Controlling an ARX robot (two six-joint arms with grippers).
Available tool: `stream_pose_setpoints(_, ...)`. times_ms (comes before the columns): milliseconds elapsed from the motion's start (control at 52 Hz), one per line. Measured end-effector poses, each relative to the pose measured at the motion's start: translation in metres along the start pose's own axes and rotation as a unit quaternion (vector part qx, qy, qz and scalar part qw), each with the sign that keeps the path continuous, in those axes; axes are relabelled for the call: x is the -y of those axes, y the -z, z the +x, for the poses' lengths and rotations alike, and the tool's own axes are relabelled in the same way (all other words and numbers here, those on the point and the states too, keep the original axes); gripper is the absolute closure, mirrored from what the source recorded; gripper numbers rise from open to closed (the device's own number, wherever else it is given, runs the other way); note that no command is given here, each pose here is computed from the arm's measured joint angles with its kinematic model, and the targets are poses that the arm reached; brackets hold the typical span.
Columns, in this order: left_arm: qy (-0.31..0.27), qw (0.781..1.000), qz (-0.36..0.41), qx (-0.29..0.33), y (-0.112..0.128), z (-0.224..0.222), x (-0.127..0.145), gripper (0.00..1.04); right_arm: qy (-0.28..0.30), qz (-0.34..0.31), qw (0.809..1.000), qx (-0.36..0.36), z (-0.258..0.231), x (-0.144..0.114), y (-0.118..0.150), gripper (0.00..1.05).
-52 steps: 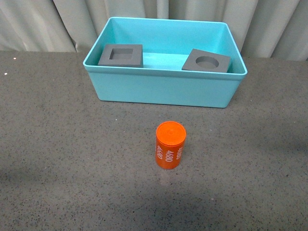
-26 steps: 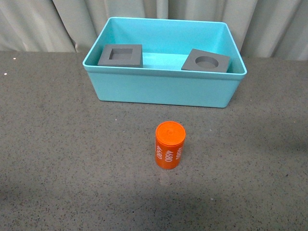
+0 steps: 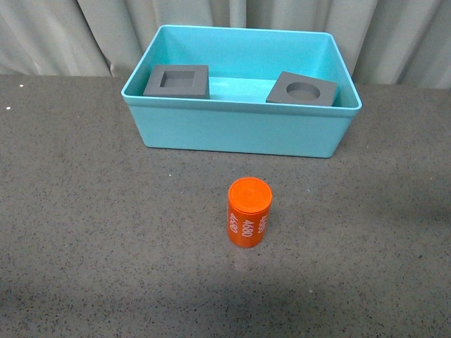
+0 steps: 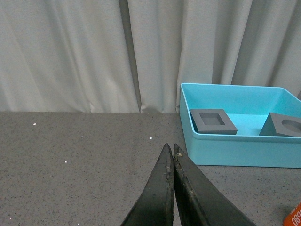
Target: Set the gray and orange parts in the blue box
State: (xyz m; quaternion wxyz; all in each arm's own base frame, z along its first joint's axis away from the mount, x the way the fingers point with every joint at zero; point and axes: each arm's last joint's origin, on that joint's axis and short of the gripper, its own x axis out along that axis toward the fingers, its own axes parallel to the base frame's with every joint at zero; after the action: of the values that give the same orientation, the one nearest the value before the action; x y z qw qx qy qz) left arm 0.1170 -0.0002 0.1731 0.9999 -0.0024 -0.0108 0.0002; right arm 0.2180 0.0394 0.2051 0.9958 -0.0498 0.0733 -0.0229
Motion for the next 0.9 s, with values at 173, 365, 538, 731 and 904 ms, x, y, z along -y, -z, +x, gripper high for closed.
stream_pose_setpoints(173,0.0,1.0,0.0,0.0,0.0,-0.004,0.0,1.01,0.0,0.0,1.0,0.0,0.0,0.0,0.0,0.1)
stream_pose_setpoints(365,0.0,1.0,0.0,0.0,0.0,-0.007,0.0,1.01,0.0,0.0,1.0,0.0,0.0,0.0,0.0,0.1)
stream_pose_setpoints(538,0.0,1.0,0.0,-0.007,0.002,-0.012,0.0,1.01,0.0,0.0,1.0,0.0,0.0,0.0,0.0,0.1)
stream_pose_setpoints(731,0.001,1.0,0.0,-0.003,0.003,-0.02,0.0,1.01,0.0,0.0,1.0,0.001,0.0,0.0,0.0,0.1)
stream_pose_setpoints(904,0.001,1.0,0.0,-0.003,0.003,-0.02,0.0,0.77,-0.037,-0.048,0.998,0.015,0.001,-0.003,-0.001,0.1)
